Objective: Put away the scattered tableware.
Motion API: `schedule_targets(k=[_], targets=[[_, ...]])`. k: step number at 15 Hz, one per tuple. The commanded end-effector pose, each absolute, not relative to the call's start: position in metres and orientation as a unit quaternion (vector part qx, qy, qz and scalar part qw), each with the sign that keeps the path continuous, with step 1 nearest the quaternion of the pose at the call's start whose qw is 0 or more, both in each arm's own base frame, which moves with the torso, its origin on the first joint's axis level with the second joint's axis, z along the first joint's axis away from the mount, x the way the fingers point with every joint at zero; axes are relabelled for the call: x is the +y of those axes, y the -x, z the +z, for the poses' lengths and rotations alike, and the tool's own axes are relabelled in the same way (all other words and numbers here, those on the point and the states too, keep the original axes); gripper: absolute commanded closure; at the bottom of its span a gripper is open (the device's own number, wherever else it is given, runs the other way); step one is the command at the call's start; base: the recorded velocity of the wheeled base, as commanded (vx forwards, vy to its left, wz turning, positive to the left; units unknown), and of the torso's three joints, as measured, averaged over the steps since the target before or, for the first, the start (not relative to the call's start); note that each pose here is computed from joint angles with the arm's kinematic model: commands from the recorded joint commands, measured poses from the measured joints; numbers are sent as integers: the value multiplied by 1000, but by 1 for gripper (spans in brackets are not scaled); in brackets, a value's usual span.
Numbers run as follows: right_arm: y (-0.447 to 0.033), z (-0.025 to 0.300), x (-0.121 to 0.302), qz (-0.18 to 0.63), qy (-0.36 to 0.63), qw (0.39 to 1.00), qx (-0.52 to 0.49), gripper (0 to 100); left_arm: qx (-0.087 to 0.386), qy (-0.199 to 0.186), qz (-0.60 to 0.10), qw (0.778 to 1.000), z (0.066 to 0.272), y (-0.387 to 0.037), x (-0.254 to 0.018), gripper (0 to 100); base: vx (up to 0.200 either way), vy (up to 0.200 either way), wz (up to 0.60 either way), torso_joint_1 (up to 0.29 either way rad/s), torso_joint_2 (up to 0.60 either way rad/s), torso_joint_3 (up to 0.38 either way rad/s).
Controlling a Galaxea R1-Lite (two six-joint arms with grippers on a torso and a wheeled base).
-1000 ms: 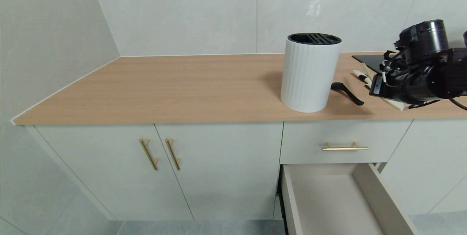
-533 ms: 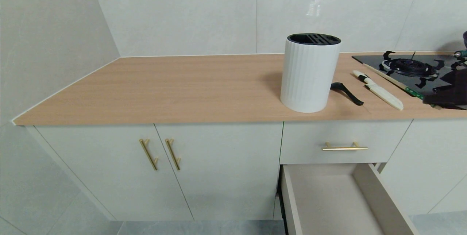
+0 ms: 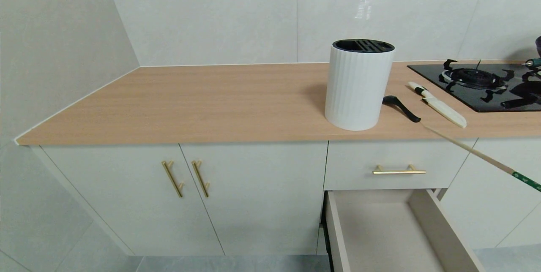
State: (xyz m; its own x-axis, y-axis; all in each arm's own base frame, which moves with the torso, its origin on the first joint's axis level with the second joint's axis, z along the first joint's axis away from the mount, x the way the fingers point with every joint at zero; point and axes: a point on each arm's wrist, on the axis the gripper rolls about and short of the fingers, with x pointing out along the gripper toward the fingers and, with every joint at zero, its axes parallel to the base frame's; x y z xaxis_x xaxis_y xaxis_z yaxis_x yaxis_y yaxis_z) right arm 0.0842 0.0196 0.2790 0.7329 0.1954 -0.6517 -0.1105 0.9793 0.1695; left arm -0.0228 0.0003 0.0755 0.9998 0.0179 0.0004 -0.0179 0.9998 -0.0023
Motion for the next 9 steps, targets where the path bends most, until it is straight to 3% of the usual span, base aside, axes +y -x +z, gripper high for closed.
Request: schedule_targets(k=[1,9], targets=[[-91,270,23,89,-54,912,397,100,0,2,9,1000,75,23,0,0,0,0,0,0,0,0],[-147,213,48,86,-10,813,575,100,0,2,9,1000,75,23,0,0,0,0,0,0,0,0]])
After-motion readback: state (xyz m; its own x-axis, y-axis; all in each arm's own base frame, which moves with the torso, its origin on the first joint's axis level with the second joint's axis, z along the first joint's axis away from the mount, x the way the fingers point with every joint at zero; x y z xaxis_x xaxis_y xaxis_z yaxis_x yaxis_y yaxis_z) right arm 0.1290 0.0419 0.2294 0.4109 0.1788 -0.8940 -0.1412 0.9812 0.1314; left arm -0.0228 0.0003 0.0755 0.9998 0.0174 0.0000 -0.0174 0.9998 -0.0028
